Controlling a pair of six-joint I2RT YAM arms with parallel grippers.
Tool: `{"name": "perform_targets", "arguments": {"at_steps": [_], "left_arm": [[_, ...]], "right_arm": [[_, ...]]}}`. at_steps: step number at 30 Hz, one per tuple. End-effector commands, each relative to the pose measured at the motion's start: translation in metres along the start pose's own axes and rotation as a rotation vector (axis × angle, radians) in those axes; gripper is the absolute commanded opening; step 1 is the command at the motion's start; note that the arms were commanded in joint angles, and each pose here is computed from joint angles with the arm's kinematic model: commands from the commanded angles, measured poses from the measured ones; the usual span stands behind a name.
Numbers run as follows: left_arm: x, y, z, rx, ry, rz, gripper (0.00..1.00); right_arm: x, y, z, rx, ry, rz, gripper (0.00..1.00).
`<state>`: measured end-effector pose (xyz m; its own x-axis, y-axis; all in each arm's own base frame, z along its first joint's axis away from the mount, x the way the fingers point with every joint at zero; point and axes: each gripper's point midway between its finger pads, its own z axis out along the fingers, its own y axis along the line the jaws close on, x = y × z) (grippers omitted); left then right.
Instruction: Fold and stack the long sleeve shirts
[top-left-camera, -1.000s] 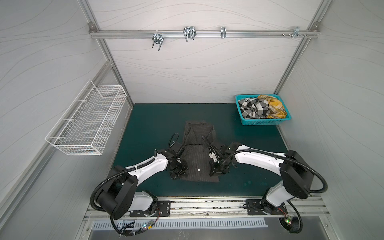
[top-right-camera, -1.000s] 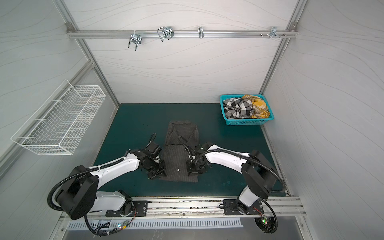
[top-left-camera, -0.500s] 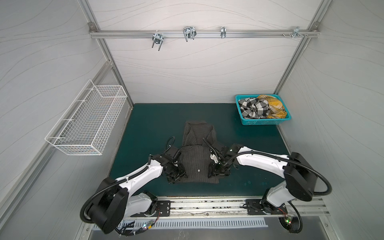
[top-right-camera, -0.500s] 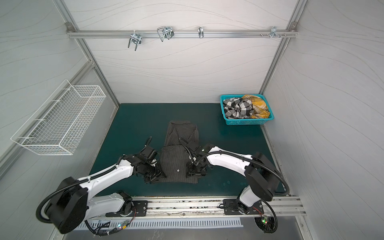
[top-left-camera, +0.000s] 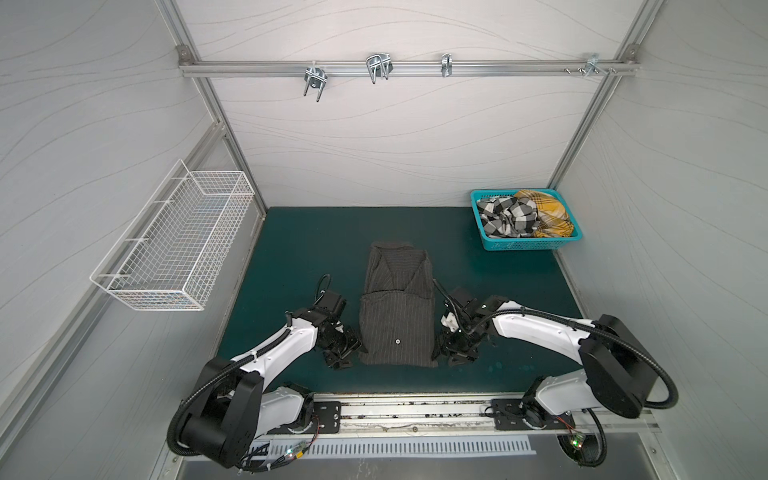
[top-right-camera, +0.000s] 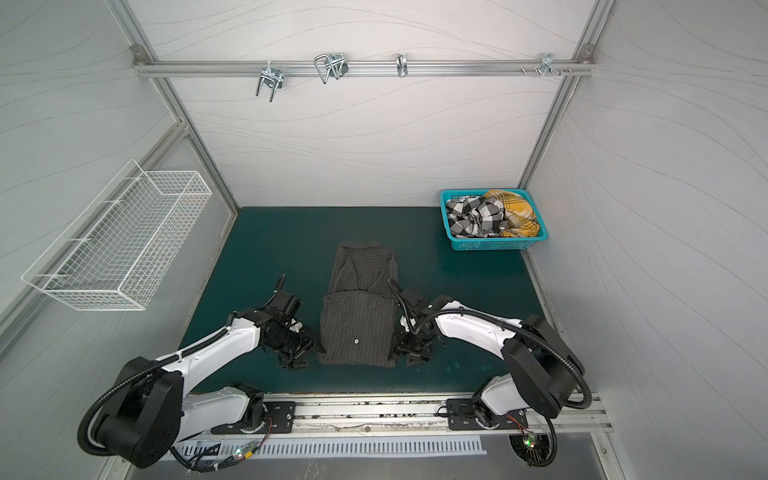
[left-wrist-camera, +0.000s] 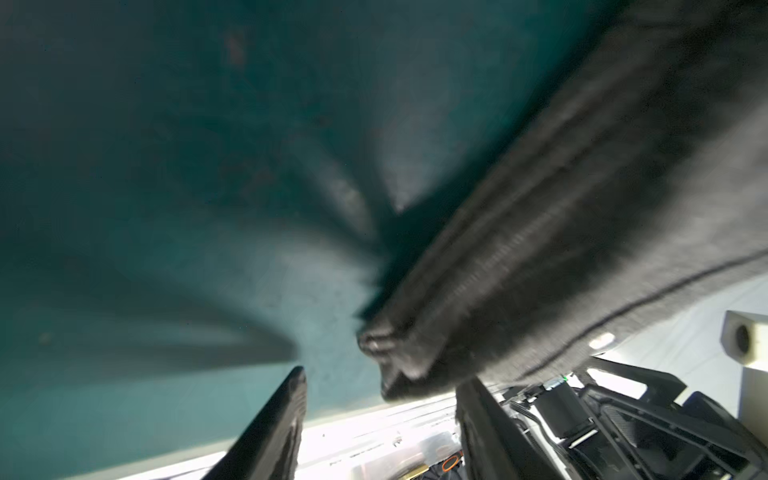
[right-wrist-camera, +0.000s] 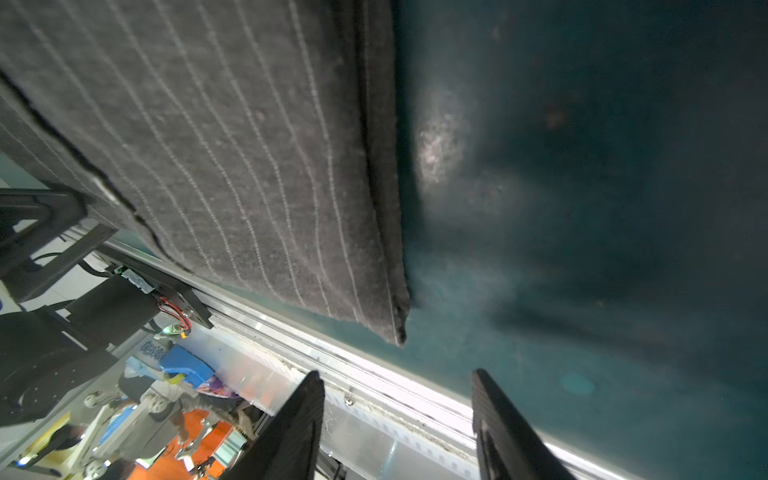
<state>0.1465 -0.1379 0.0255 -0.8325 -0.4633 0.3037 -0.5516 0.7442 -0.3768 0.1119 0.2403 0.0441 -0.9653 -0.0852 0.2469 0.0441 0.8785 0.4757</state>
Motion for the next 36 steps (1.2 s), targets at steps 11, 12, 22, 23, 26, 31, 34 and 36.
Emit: {"name": "perform_targets", "arguments": {"at_steps": [11, 12, 22, 23, 26, 31, 34, 36], "left_arm": [[-0.011, 0.015, 0.020, -0.028, 0.016, -0.033, 0.42], [-0.013, 0.015, 0.020, -0.026, 0.012, -0.036, 0.43], [-0.023, 0.019, 0.025, -0.053, 0.004, -0.054, 0.35], [-0.023, 0.019, 0.027, -0.052, 0.010, -0.058, 0.32], [-0.023, 0.021, 0.030, -0.048, 0.021, -0.069, 0.23], [-0.025, 0.016, 0.035, -0.032, 0.039, -0.056, 0.08], [-0.024, 0.013, 0.031, -0.022, 0.040, -0.046, 0.00], [-0.022, 0.010, 0.025, -0.012, 0.031, -0.037, 0.00]], "right_arm": [[-0.006, -0.003, 0.029, -0.070, 0.038, 0.113, 0.49], [-0.007, -0.003, 0.030, -0.069, 0.041, 0.114, 0.48], [-0.022, -0.006, 0.037, -0.009, 0.024, 0.117, 0.28], [-0.023, -0.005, 0.038, -0.010, 0.023, 0.117, 0.26], [-0.025, -0.004, 0.036, -0.009, 0.012, 0.110, 0.23], [-0.027, 0.003, 0.030, -0.025, -0.010, 0.080, 0.16], [-0.027, 0.011, 0.022, -0.045, -0.037, 0.043, 0.08], [-0.026, 0.016, 0.015, -0.046, -0.057, 0.015, 0.00]]}}
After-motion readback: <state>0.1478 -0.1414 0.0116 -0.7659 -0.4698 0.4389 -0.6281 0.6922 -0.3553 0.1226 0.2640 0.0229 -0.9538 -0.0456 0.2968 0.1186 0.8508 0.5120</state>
